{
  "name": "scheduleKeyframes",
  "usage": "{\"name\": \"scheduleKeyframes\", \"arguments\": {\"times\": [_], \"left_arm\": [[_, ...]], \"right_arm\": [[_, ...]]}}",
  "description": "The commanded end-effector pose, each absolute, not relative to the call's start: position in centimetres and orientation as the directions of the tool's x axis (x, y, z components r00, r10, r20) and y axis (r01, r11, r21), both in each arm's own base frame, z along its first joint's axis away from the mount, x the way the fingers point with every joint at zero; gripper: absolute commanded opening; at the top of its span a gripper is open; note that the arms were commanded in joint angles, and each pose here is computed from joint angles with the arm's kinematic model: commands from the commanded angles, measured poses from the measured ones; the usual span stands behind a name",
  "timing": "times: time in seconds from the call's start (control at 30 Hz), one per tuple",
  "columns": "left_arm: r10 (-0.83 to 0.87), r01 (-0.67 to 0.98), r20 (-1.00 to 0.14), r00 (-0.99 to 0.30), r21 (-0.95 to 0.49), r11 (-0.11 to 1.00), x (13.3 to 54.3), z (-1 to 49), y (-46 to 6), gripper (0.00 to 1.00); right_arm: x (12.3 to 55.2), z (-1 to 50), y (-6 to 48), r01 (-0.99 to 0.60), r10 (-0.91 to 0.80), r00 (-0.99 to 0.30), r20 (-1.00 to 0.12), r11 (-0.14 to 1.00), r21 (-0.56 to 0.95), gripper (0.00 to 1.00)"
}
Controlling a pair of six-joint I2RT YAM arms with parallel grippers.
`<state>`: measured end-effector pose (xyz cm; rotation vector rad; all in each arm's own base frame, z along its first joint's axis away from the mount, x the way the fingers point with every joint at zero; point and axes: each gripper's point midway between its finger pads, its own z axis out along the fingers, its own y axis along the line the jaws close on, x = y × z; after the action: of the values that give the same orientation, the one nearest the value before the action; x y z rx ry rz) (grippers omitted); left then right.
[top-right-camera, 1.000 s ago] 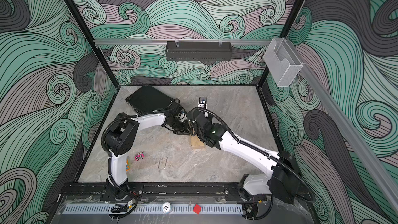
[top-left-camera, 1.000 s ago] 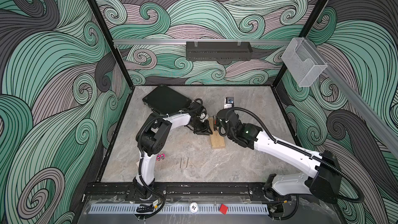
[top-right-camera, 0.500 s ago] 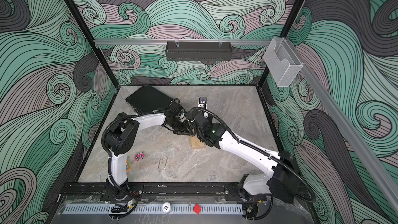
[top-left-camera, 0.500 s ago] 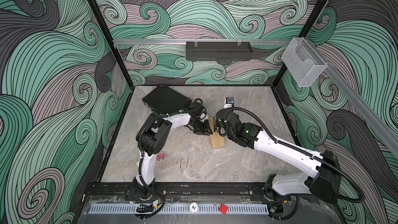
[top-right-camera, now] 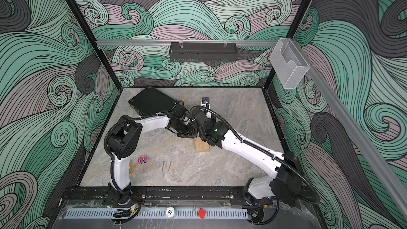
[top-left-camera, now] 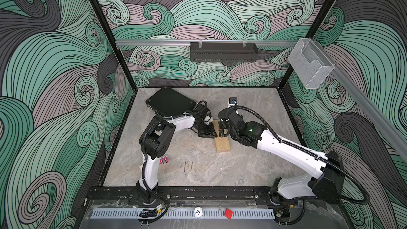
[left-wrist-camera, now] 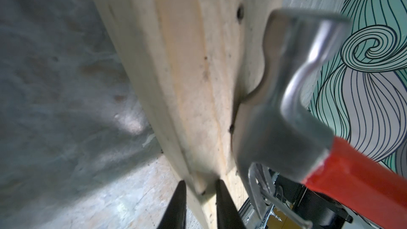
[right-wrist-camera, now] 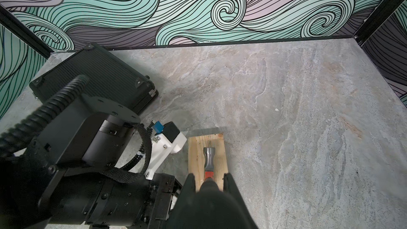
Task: Use a claw hammer to pull out a nail
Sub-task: Remove the nail from the mounting plate.
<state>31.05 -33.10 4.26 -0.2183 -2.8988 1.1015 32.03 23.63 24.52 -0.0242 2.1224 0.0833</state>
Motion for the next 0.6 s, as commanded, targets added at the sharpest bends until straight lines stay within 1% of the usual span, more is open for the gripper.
{"name": "scheduleKeyframes", "arguments": {"times": [0.0,0.57], "left_arm": [[0.155,0.096,0.052,-0.987,-0.582,0.808,29.6,1.0,-32.0,0.21],[0.157,0.103,0.044,-0.987,-0.575,0.812,29.8,1.1,-32.0,0.21]], "right_arm": [[31.6,22.7,24.2,-0.077,-0.021,-0.587,-0.81,0.997,0.03,0.0],[33.1,22.4,24.2,-0.099,-0.061,-0.688,-0.723,0.995,0.01,0.0]]}}
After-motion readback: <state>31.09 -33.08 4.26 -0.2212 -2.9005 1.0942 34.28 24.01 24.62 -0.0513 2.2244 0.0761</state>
